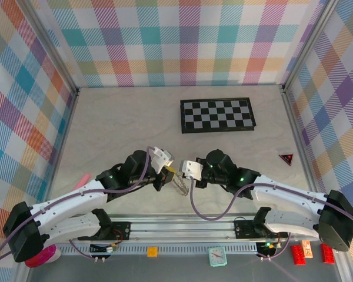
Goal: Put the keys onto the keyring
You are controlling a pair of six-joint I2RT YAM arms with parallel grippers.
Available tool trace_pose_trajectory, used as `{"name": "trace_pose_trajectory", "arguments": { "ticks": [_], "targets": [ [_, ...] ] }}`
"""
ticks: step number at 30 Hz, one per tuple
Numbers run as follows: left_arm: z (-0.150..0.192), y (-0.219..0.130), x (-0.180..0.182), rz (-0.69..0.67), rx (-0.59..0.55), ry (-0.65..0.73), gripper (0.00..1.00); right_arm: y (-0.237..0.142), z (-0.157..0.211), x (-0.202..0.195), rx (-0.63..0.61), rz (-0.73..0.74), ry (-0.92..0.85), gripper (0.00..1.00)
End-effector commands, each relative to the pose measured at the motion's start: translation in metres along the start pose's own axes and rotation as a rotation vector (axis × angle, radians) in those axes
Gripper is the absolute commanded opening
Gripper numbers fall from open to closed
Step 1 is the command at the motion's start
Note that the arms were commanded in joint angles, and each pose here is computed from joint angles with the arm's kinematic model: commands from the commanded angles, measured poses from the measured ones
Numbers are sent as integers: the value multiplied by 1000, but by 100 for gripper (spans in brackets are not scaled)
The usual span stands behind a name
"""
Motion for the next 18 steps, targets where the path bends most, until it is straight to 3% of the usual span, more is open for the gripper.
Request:
{"name": "trace_pose_trajectory", "arguments": {
  "ticks": [1,18],
  "targets": [
    [-12,0,-13,56,-48,-28,0,-2,-5,0,-32,22,-31,0],
    [-11,2,-12,51,-42,-39,0,-9,-15,-6,-98,74,-27,0]
  ]
}}
Point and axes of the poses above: each hand's point on the last joint's axis, 136 mm out from that joint toward the fingers, its own y axis out along the fingers, its own x axis along the line the jaws close on, z = x × y, the point moved 2 cm from there along -y, back along the fingers, and after that the axes turned 3 degrees about -y, right-handed, at the moved point
